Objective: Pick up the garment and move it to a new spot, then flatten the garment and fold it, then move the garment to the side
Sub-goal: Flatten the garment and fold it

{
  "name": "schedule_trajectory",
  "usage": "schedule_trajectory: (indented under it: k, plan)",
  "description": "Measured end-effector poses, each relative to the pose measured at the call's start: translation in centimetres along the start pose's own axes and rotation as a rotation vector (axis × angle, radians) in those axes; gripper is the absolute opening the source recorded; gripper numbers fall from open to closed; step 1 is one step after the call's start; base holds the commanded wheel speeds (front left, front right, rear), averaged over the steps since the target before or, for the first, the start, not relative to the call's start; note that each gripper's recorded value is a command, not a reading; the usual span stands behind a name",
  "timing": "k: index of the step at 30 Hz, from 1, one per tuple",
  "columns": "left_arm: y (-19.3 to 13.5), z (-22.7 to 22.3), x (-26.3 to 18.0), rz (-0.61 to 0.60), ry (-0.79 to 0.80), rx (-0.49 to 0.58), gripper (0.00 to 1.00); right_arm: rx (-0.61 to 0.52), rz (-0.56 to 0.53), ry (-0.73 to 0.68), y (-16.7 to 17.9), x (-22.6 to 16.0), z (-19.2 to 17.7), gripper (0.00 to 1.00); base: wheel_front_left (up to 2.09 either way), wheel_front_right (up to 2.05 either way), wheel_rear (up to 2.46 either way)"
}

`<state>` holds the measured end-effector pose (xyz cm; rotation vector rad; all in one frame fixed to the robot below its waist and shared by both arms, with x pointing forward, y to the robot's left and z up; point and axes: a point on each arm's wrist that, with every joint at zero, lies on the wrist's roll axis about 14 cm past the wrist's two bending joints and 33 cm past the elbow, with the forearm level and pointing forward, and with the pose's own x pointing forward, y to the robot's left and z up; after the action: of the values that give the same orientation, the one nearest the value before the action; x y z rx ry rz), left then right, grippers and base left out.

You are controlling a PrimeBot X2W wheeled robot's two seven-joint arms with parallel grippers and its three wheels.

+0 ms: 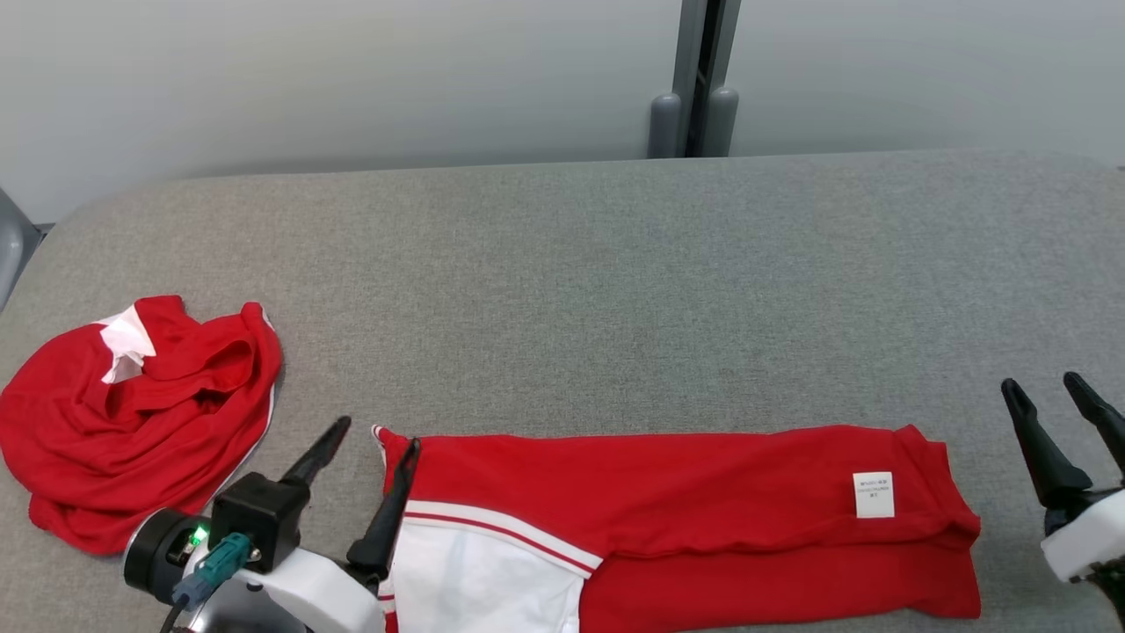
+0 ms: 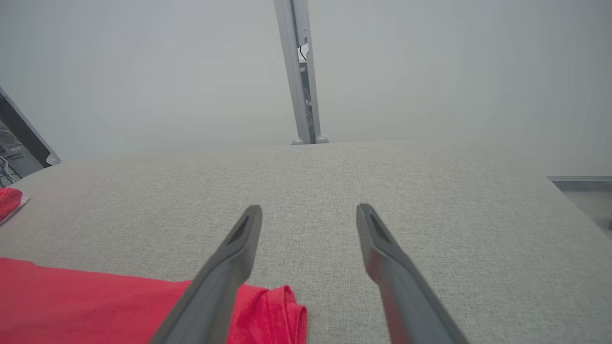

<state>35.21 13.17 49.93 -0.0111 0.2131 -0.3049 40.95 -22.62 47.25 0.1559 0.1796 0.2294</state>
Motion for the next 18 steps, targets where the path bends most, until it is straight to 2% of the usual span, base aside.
schedule_trajectory:
  k: [5, 10, 15, 18]
  plan:
    - [0.0, 1.7, 0.7, 0.045, -0.132, -0.060, 1.00, 0.032, -0.007, -0.096, 1.4, -0.2, 1.3, 1.00, 0.00, 0.00, 0.00]
    - [0.8, 1.8, 1.2, 0.100, -0.196, -0.099, 1.00, 0.077, -0.051, -0.136, 1.7, -0.9, 1.0, 1.00, 0.00, 0.00, 0.00]
    - [0.8, 0.0, 1.8, 0.117, -0.168, -0.117, 1.00, 0.142, -0.099, -0.070, 1.9, -1.6, -2.2, 1.00, 0.00, 0.00, 0.00]
    - [0.5, -0.8, 2.1, 0.111, -0.153, -0.127, 1.00, 0.236, -0.123, 0.037, 2.5, -1.8, -5.2, 1.00, 0.00, 0.00, 0.00]
